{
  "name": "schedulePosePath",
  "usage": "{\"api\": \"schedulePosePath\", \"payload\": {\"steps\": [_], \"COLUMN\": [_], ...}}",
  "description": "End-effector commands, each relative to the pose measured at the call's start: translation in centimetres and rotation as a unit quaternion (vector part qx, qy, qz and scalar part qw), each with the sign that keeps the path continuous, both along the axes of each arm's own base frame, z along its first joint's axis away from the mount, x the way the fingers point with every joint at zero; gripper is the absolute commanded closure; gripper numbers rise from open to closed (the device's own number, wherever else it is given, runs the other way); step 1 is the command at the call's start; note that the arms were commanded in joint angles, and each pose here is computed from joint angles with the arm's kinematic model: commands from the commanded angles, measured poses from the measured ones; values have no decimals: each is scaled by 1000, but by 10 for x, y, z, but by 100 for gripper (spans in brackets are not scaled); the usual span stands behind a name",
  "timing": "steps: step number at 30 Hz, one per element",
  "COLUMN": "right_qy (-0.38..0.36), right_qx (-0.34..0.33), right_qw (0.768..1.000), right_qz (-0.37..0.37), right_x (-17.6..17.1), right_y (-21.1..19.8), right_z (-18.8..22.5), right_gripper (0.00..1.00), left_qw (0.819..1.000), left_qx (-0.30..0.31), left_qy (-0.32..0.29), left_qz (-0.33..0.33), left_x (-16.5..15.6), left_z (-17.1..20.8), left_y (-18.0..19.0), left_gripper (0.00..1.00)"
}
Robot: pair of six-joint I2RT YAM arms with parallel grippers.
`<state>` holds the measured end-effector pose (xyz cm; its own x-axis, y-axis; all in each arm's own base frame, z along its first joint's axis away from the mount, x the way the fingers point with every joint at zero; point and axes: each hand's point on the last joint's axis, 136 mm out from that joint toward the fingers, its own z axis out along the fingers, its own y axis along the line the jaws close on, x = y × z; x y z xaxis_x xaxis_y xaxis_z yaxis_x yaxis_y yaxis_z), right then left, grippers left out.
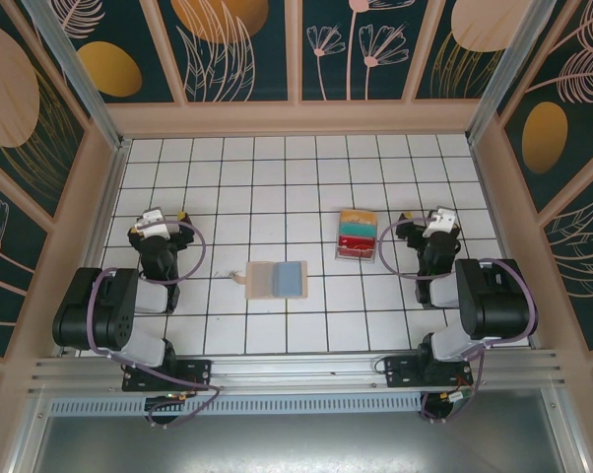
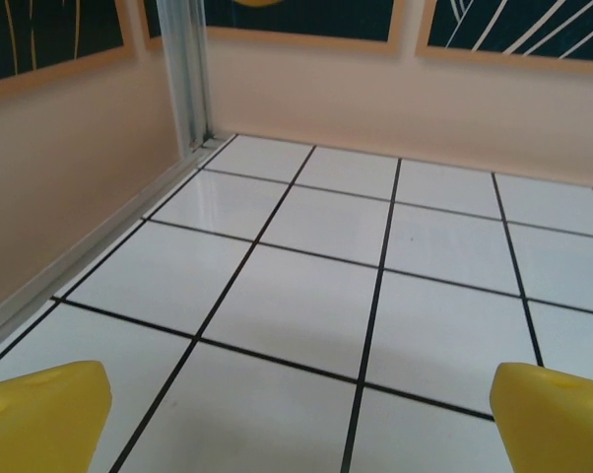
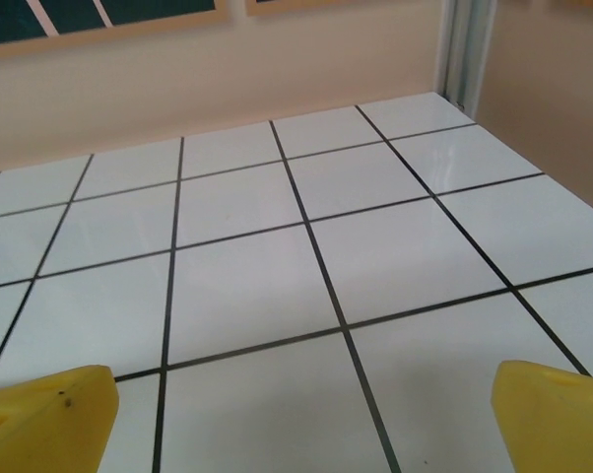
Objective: Take the credit cards out of the card holder
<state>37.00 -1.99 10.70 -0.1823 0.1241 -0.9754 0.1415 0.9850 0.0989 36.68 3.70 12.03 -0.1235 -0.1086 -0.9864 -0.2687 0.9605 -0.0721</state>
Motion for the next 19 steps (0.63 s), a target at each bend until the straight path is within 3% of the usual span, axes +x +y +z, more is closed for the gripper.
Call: {"api": "schedulePosePath", "payload": {"steps": [1,19], "right_qy": [-32,-33], "right_qx": [0,2], "right_qw": [999,999], "right_qz": [15,18], "right_x": [4,5], "right_y": [3,3], "right_z": [15,16], "right_gripper": [1,1], "left_qw": [999,999], "left_qx": [7,7], "left_qy": [-35,-36], "left_qz": [-8,-11], "left_x": [2,3], "left_z": [17,18], "left_y": [-2,-3], "left_gripper": [1,1]}}
